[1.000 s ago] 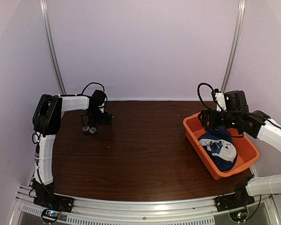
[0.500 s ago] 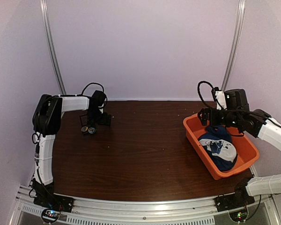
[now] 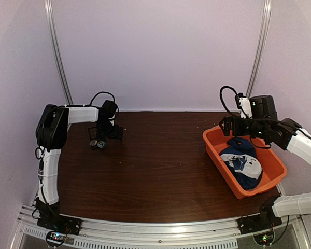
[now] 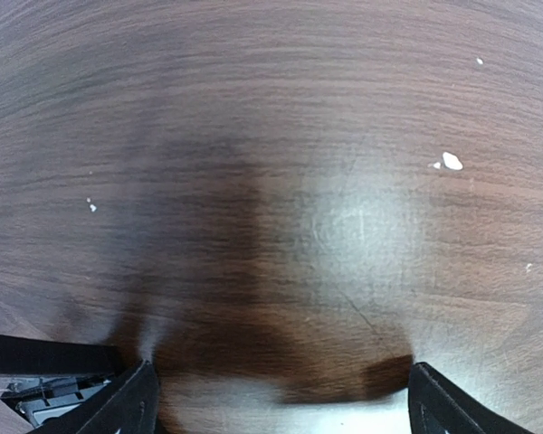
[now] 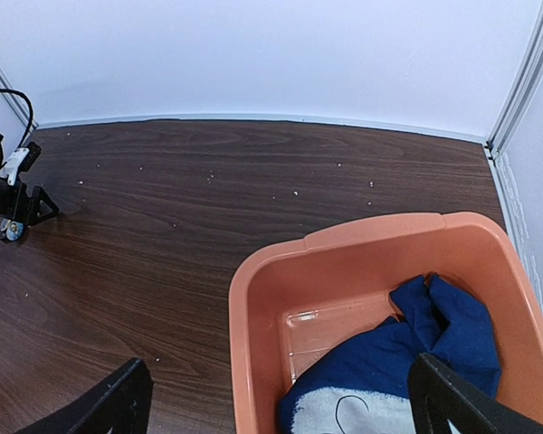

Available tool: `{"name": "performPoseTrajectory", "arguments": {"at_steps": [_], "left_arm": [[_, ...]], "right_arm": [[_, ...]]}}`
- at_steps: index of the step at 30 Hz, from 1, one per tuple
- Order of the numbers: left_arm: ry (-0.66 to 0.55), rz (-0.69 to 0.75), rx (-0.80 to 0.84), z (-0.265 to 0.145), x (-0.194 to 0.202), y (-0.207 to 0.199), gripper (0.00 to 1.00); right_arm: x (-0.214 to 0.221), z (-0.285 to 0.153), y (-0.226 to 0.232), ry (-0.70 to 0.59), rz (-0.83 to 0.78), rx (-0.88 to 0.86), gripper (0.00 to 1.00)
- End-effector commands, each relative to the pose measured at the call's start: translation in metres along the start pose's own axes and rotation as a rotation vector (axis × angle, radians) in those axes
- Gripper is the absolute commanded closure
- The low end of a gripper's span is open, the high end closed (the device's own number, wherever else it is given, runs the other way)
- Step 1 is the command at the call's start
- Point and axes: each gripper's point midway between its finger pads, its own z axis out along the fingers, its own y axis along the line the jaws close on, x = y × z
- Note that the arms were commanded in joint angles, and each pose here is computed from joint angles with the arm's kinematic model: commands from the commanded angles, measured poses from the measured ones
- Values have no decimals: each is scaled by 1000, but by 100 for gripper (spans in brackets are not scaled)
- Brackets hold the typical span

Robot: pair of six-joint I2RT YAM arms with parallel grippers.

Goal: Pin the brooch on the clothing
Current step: Move the brooch box to the center of the board.

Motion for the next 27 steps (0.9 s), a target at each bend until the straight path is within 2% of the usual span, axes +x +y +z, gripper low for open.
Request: {"name": "performPoseTrajectory", "arguments": {"at_steps": [1,27], "left_arm": [[111,-12,-87,14,34,29,2],[143,-47,-162,25,41,65,2]], "right_arm": [[-3,-3,-2,0,-10,18,0],[-14,-13,-15,-6,-52,97,0]]}}
